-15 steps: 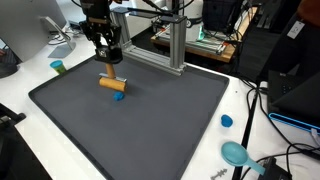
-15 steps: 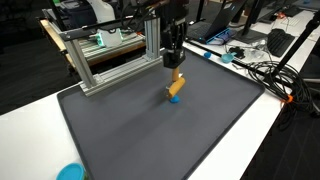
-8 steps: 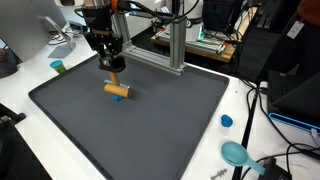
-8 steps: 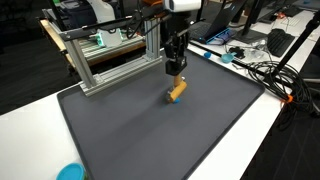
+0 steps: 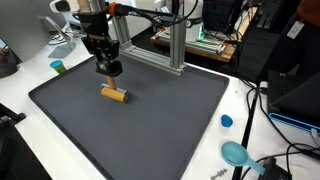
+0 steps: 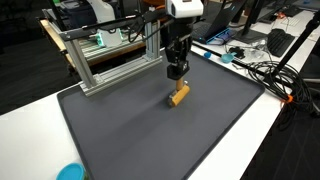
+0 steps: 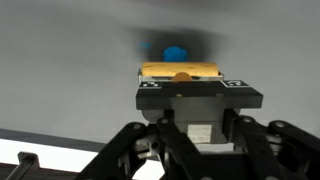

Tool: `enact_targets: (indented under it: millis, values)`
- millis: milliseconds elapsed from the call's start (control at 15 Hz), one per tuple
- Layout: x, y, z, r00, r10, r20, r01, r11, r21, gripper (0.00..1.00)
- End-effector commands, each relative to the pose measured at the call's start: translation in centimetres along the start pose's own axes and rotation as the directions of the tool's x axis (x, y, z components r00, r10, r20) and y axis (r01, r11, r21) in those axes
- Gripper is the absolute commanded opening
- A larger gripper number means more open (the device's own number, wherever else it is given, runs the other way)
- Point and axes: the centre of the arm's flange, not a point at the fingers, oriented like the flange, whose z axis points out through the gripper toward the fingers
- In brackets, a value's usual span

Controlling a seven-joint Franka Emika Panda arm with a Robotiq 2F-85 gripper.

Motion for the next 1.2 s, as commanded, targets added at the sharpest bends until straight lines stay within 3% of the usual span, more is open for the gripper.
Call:
enact_targets:
  millis: [0,467,600,800,1133]
  values:
    - [0.7,1.0,1.7,0.998,0.044,0.054,-0.042,0.998,-0.039,0.22]
    - [-0.5,2.2,2.6,0.988,0.063,0.140,-0.056,0.997,-0.058,0.22]
    - [-0.6,2.1,1.9,0.989,0.054,0.136,-0.050,0.998,-0.029,0.22]
    - [-0.4,2.0,0.6,0.997,0.058,0.045,-0.061,0.996,0.064,0.22]
    - [-1.1,2.7,-0.3,0.996,0.053,0.070,-0.060,0.992,0.109,0.22]
